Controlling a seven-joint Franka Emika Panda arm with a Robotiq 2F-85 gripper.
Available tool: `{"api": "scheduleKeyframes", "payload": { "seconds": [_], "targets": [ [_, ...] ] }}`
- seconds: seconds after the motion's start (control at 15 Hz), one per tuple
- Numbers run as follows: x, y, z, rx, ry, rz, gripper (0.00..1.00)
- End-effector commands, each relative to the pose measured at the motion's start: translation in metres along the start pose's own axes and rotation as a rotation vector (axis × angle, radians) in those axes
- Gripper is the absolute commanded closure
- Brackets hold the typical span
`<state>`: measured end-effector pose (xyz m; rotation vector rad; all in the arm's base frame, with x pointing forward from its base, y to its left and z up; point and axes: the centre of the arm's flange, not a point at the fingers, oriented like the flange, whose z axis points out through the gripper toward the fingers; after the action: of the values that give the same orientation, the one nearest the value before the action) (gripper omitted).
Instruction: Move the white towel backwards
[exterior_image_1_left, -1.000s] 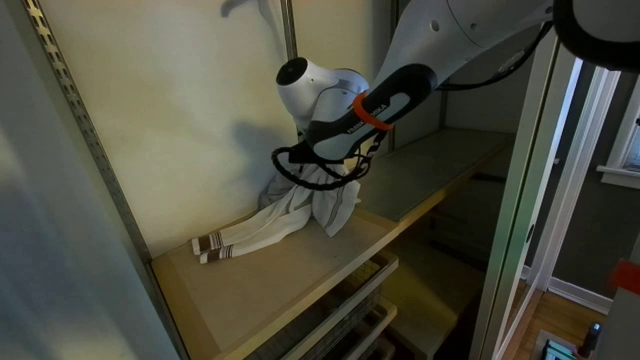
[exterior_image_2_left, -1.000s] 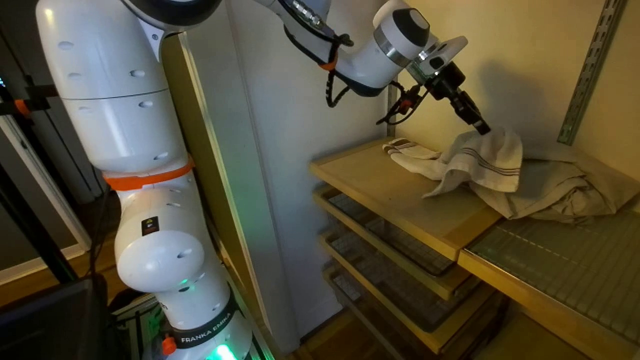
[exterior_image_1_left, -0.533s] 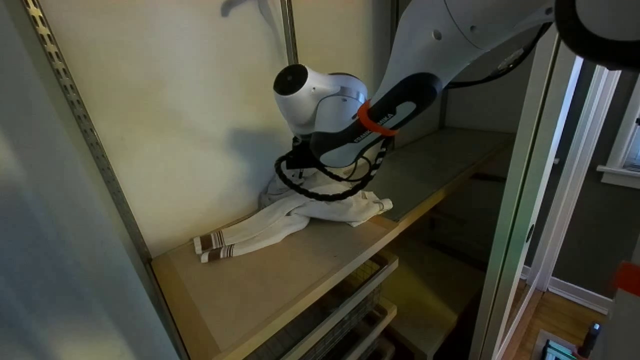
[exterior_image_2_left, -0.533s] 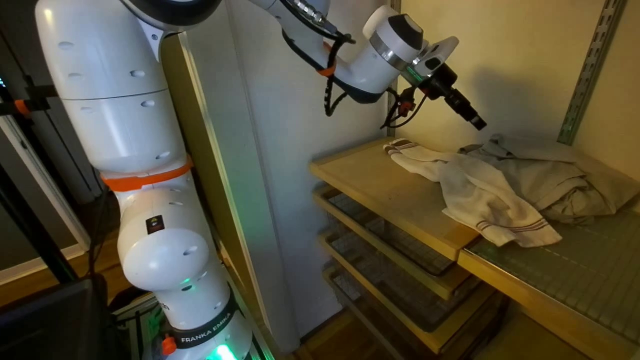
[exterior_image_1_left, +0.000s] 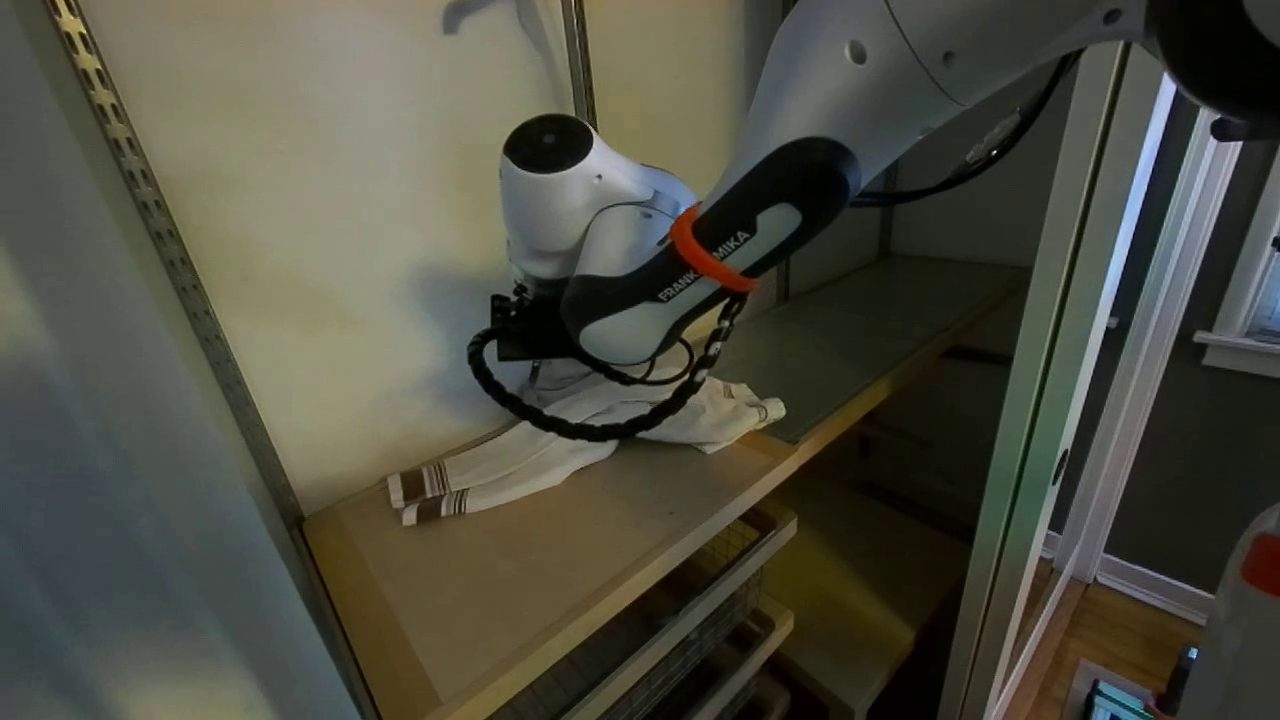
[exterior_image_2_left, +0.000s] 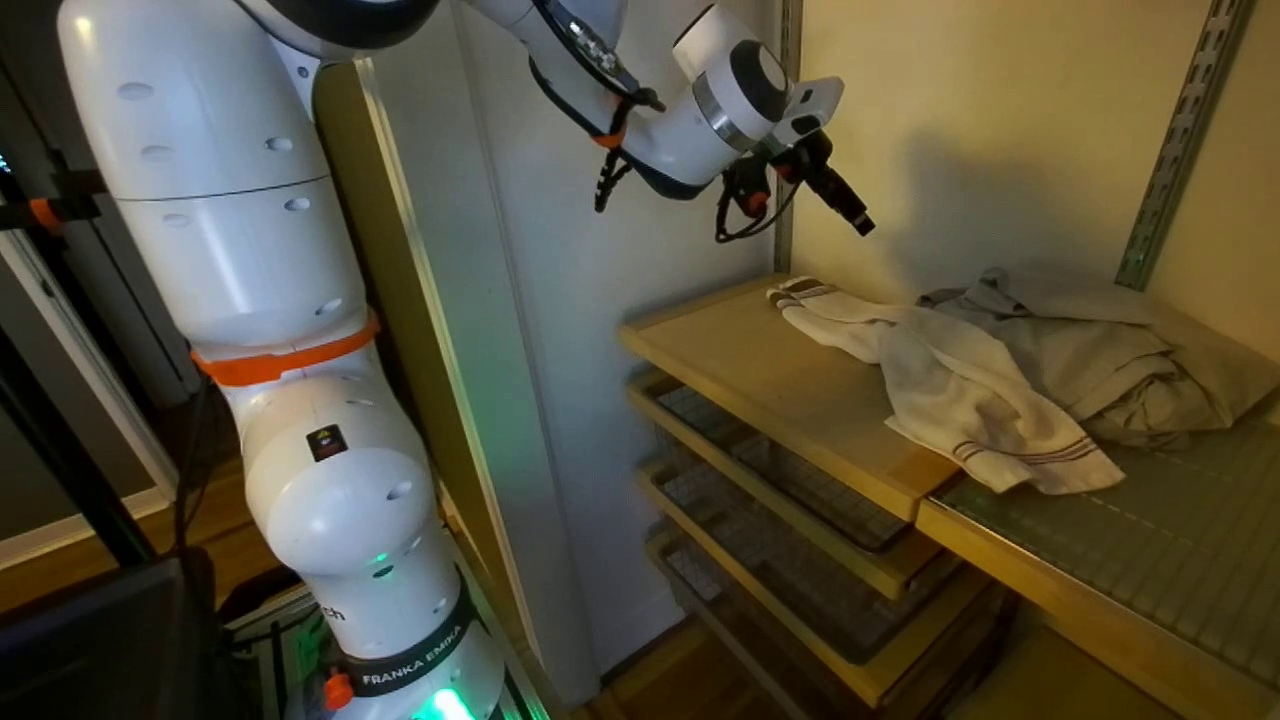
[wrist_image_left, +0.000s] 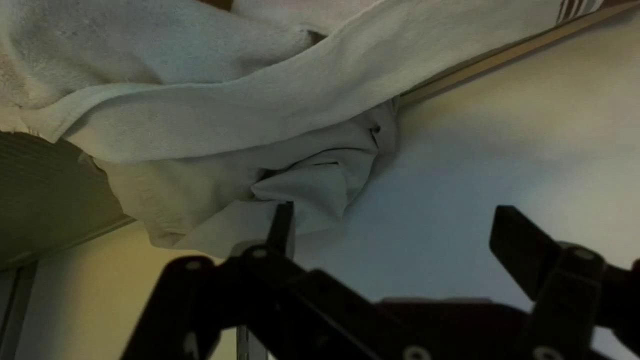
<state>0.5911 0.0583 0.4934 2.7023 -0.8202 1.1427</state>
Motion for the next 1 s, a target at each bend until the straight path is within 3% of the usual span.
{"api": "scheduleKeyframes", "payload": {
  "seconds": [0.0,0.13,0.33,0.93],
  "targets": [
    [0.000,0.001,0.000,-0.001,-0.001,0.000,0.00],
    [-0.007,0.002,0.011,0.059,-0.046,-0.075,0.01],
    [-0.019,-0.023,0.030,0.158,-0.059,-0.233,0.00],
    [-0.062,-0.075,0.091,0.275,-0.160,-0.737,0.00]
  ]
}}
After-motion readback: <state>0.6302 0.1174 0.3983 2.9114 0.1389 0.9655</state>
